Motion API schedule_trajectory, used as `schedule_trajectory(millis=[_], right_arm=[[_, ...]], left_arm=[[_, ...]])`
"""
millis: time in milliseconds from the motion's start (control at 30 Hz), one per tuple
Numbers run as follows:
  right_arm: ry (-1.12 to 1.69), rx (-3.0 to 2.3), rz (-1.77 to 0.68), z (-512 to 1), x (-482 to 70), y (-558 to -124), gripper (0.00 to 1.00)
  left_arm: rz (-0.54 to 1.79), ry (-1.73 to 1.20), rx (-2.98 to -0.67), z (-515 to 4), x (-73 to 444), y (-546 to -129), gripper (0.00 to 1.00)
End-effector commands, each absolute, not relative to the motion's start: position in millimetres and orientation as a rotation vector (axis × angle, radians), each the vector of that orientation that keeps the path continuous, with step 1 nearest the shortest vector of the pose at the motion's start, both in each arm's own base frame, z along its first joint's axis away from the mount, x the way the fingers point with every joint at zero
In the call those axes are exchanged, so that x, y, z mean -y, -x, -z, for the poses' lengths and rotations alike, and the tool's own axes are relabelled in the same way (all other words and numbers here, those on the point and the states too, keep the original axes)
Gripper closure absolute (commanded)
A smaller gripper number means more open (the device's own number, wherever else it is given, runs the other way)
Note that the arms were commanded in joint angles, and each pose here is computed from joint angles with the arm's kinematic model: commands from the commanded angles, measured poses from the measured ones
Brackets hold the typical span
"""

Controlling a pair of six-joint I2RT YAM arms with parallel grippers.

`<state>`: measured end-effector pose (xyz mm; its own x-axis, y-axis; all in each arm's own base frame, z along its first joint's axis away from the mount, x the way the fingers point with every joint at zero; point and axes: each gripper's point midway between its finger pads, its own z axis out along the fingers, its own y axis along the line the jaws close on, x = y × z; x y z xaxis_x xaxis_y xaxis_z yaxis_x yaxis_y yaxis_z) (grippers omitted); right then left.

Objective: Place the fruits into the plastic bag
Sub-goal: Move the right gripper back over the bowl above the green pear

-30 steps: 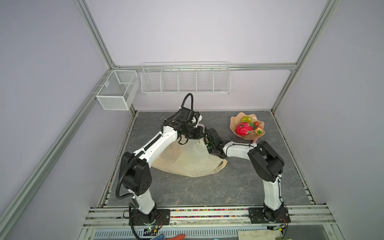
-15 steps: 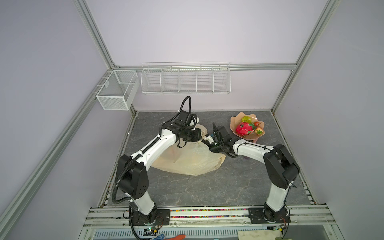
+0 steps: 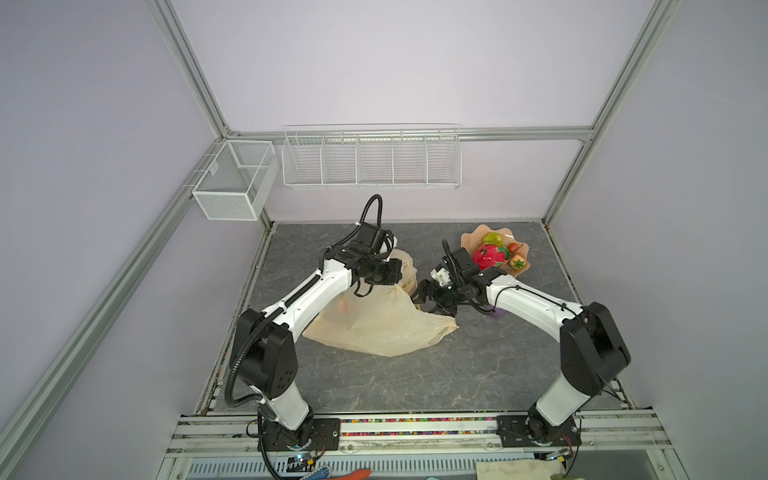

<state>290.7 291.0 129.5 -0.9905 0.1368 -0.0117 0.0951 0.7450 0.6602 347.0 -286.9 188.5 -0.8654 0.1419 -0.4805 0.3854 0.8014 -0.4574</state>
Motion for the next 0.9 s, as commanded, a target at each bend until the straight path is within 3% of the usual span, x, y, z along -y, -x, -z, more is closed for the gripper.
schedule_trajectory(millis=[0,267,633,867], right_arm=[[-0.197,-2.85,-0.837,-139.3,-256.7,-296.6,0.12],[-0.186,-2.749,-0.57,-171.6,-205.6,-312.5,0.12],[-0.274,-2.632,-0.222,-209.8,-90.8,-355.8,0.12],[-0.297,-2.607,-0.083,-209.3,-35.6,-405.3,0.02]], left_arm=[[0.817,-0.406,-2.529,-196.3,289.7,-343.8,1.0],[0.832,-0.423,-2.521,-196.5,293.0,-345.2,1.0],[0.833,-0.456,-2.509,-197.5,294.2,-344.8,1.0],[0.829,-0.465,-2.514,-196.6,293.6,-343.5,1.0]])
